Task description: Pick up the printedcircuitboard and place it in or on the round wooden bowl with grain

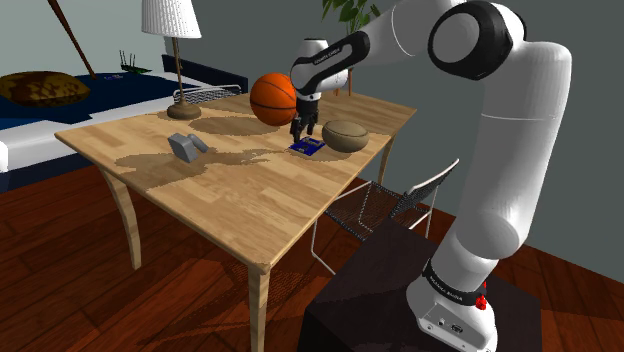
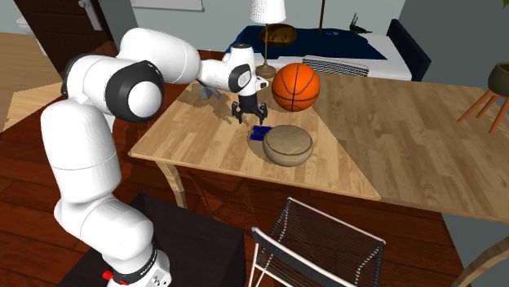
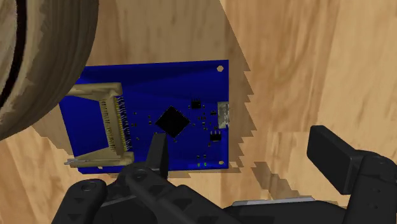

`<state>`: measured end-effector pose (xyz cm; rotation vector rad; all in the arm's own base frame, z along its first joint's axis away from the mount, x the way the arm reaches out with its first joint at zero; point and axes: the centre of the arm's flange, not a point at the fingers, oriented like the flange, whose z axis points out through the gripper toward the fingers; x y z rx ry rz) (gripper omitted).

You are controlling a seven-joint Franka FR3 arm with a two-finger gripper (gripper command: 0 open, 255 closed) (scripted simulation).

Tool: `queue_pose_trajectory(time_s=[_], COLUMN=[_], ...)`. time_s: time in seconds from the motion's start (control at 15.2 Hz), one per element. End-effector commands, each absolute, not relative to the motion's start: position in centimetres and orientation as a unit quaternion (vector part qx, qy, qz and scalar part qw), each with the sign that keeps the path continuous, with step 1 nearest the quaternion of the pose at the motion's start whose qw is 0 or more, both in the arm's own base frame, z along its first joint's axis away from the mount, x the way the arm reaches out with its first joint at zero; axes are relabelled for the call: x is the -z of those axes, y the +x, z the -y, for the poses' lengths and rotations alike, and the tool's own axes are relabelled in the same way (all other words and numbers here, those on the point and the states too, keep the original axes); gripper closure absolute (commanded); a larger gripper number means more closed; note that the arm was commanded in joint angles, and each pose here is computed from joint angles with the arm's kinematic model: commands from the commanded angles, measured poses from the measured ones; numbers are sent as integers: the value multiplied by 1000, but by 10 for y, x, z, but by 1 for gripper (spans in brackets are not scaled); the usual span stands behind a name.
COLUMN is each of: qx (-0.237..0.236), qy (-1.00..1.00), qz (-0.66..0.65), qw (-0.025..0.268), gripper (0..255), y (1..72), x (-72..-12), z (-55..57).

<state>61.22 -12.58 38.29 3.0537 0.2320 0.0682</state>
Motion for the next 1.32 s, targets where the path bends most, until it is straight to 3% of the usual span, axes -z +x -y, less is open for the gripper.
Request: queue_pose_trajectory(time_s=[0.0,0.33,0.86,0.92,1.25], qx=[-22,-22,-22,-22,-22], qy=[996,996,996,996,996], qz=[-77,-77,-77,-77,-77], qw=[40,40,40,40,40], gripper=[0,0,0,255,255], y=[616,617,617,617,617], x=[-369,-340,-340,-340,-340], z=[127,129,129,129,129])
